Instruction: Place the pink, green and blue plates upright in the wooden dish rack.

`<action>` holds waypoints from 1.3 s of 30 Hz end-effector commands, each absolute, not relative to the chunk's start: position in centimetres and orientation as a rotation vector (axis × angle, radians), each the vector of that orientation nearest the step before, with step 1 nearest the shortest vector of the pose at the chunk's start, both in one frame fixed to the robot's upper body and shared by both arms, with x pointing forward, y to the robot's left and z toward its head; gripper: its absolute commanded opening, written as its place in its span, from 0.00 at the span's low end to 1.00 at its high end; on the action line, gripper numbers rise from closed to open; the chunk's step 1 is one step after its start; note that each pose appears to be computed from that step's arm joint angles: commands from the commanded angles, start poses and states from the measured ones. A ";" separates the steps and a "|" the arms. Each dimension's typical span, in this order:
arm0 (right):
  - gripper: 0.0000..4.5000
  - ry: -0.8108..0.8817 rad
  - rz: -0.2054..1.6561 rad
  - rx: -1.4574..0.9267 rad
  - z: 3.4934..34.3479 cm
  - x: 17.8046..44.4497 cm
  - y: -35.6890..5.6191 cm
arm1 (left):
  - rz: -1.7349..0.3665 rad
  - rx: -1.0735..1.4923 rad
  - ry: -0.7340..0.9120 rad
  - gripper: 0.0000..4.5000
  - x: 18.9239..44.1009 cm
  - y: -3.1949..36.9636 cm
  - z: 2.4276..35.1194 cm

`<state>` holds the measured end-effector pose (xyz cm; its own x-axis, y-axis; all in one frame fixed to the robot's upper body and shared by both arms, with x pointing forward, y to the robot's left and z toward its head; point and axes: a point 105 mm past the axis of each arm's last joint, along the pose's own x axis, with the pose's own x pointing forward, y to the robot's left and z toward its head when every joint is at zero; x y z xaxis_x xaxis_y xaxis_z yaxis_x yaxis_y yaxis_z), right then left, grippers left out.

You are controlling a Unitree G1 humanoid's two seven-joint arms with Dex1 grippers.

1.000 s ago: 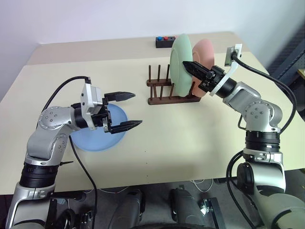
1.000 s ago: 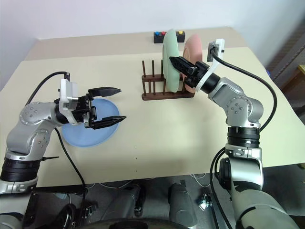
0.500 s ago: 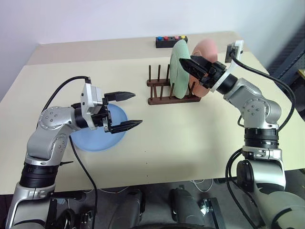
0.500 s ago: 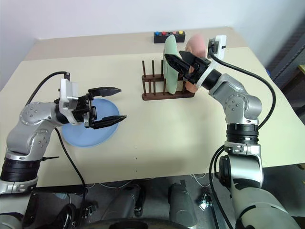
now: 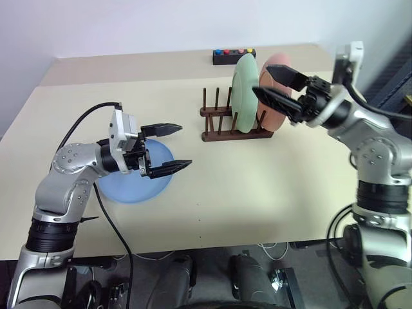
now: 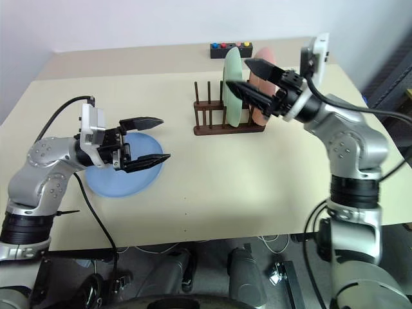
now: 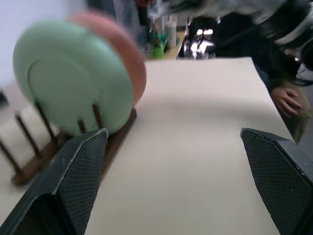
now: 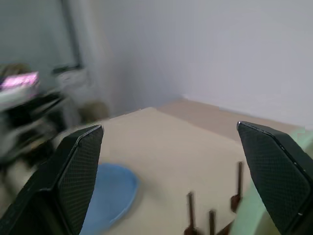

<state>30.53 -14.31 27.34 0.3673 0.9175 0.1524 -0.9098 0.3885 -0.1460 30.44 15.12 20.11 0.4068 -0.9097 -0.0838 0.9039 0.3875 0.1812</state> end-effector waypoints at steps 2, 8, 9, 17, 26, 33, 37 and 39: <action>0.99 -0.243 1.419 -0.085 27.1 26.4 -12.6 | -0.811 0.159 0.069 1.00 33.8 20.3 21.5; 0.99 -0.220 1.523 -0.060 25.8 25.6 -11.4 | -0.431 0.078 0.222 1.00 34.5 28.1 20.8; 0.99 -0.215 1.524 -0.058 25.6 25.8 -11.3 | -0.394 0.068 0.234 1.00 34.4 28.7 20.8; 0.99 -0.182 1.538 -0.055 24.8 26.6 -10.6 | -0.172 -0.184 0.701 1.00 32.4 32.1 17.1; 0.99 -0.171 1.517 -0.057 24.5 26.8 -10.6 | -0.258 -0.252 0.971 1.00 31.6 30.5 14.3; 1.00 -0.155 1.480 -0.058 24.3 26.8 -11.0 | -0.282 -0.392 1.100 0.81 31.6 29.6 12.3; 1.00 -0.146 1.465 -0.066 24.0 26.7 -11.2 | -0.291 -0.411 1.101 0.38 32.7 28.6 12.7; 1.00 -0.143 1.460 -0.069 24.0 26.7 -11.2 | -0.296 -0.419 1.092 0.16 33.1 28.4 12.9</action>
<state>27.21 -10.98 23.10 0.1035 0.9932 0.0537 -0.9903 0.1079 -0.0871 32.79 28.21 11.98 0.4125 -0.4327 -0.8016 0.0226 0.8846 -0.4658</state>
